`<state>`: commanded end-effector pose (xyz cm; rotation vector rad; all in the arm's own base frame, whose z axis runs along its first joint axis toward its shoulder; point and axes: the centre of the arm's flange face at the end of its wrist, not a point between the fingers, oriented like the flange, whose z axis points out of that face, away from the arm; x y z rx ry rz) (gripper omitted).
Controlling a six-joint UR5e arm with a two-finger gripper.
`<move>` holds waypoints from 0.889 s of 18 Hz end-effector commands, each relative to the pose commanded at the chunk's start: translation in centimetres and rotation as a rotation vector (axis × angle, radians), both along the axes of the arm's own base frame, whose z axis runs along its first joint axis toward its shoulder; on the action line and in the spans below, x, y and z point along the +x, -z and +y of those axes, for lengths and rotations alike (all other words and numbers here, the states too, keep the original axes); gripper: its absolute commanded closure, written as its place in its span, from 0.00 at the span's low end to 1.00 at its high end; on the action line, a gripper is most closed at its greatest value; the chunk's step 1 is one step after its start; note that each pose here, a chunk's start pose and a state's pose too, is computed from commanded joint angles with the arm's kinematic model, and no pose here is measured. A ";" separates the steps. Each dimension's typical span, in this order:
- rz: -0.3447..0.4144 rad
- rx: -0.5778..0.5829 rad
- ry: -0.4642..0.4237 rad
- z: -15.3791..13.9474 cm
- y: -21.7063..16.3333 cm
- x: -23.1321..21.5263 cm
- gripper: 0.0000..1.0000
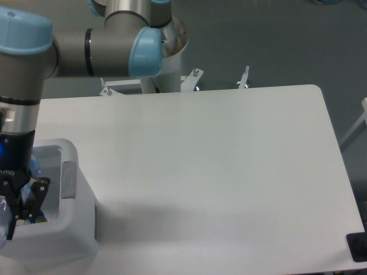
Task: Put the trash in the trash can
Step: 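Lower the bottle into the bin and open the gripper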
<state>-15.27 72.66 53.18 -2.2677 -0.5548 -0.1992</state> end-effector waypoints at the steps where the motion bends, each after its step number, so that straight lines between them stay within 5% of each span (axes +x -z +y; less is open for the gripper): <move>1: -0.001 0.000 -0.003 -0.1 -0.1 -0.1 0.00; 10: 0.069 0.002 -0.024 -1.4 -1.5 -1.7 0.00; 16: 0.351 -0.105 -0.154 -6.1 -4.6 -8.6 0.00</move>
